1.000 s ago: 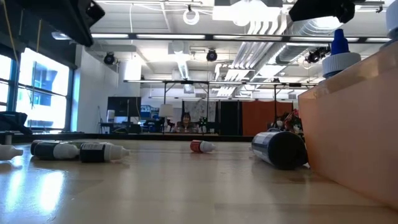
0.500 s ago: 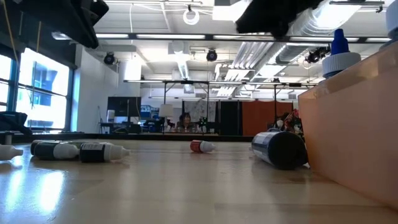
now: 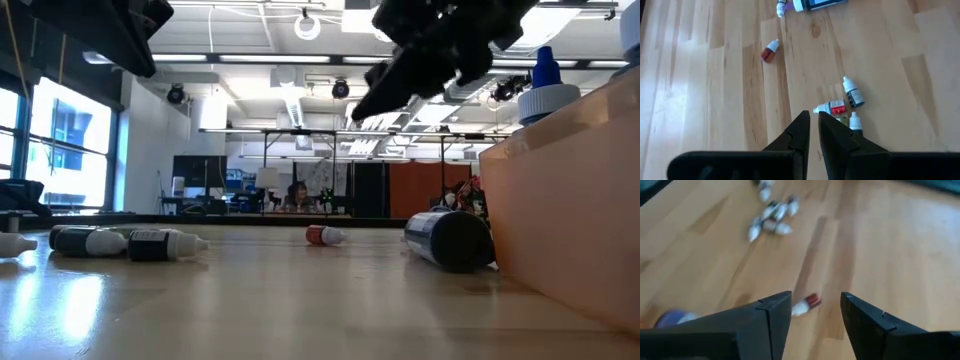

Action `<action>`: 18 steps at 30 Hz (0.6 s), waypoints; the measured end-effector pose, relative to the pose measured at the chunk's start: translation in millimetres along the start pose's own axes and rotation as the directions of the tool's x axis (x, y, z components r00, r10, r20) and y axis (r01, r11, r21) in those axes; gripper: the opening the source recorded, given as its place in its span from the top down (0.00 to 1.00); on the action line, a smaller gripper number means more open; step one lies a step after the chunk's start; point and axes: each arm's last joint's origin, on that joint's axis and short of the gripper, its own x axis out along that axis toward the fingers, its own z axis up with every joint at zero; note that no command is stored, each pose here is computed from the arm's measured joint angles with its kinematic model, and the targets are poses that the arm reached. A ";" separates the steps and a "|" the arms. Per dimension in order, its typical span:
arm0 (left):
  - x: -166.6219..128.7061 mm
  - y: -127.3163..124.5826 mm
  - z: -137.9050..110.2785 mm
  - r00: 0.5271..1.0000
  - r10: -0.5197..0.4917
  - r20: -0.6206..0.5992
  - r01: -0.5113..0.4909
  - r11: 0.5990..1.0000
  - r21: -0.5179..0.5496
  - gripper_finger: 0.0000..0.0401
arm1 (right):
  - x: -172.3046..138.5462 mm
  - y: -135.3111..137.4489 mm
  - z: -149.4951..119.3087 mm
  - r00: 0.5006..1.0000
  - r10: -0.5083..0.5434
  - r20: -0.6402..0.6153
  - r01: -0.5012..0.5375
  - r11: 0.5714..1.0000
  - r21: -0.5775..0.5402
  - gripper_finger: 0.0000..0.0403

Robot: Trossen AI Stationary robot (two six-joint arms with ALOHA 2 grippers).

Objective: Pick & Place food coloring
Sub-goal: Put the large purple food coloring bottle into the orange bin

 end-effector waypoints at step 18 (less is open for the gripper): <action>-0.4 4.2 4.3 0.985 0.160 0.068 -0.155 0.985 -0.075 0.91 | 51.6 14.1 -52.3 0.917 0.300 -0.261 -0.347 0.924 -0.158 0.65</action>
